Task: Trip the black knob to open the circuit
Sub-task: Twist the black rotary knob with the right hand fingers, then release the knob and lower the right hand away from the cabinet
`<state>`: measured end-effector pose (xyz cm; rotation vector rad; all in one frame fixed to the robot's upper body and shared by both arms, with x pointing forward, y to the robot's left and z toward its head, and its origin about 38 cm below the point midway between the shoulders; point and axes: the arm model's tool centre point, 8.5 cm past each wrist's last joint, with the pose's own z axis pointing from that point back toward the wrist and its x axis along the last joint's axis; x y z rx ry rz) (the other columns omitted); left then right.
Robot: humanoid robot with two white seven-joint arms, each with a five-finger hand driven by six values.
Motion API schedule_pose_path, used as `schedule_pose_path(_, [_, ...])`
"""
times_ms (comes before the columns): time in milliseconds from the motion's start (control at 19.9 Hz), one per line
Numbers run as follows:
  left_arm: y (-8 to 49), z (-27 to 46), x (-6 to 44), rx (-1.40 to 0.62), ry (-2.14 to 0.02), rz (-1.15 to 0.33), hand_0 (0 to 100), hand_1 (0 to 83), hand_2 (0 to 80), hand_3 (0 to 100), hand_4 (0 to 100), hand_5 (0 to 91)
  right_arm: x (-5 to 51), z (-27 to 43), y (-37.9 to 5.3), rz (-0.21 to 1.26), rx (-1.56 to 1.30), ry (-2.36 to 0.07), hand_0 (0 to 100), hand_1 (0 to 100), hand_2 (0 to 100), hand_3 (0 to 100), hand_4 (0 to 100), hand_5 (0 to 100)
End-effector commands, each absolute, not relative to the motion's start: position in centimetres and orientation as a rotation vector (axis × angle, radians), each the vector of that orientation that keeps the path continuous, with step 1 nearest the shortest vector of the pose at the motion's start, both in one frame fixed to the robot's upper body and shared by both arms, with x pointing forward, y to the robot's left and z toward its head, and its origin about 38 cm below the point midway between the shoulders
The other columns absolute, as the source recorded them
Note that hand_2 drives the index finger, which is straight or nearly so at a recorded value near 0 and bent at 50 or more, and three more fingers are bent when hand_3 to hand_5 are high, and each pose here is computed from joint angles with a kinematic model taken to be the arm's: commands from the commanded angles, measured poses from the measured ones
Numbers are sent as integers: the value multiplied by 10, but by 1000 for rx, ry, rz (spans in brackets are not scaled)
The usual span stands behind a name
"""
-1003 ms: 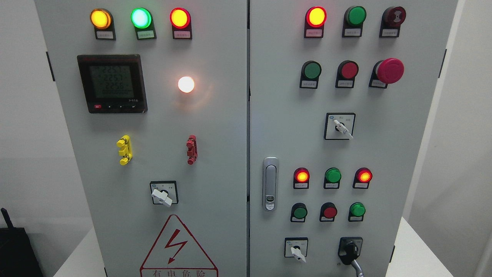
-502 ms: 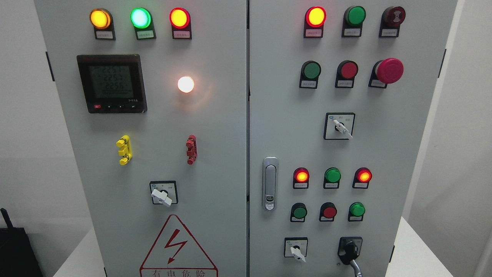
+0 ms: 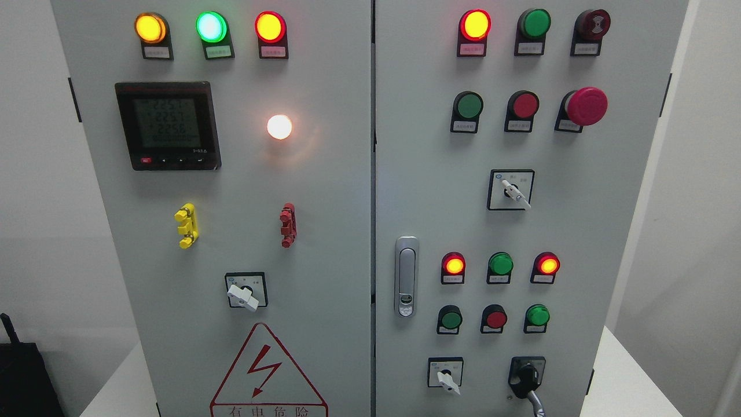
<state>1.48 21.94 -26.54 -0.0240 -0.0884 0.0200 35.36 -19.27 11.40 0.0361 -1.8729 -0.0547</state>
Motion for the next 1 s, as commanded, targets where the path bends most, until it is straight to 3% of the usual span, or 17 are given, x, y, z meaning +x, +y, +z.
schedule_pose_path(0, [219, -265, 15, -24, -88, 23, 120, 389, 0, 0, 0, 0, 356, 148, -171, 0, 118, -1986, 1000, 975, 0, 1000, 1000, 950])
schedule_pose_path(953, [219, -265, 15, -24, -87, 23, 120, 389, 0, 0, 0, 0, 353, 143, -177, -18, 99, -1975, 1000, 977, 0, 1000, 1000, 948])
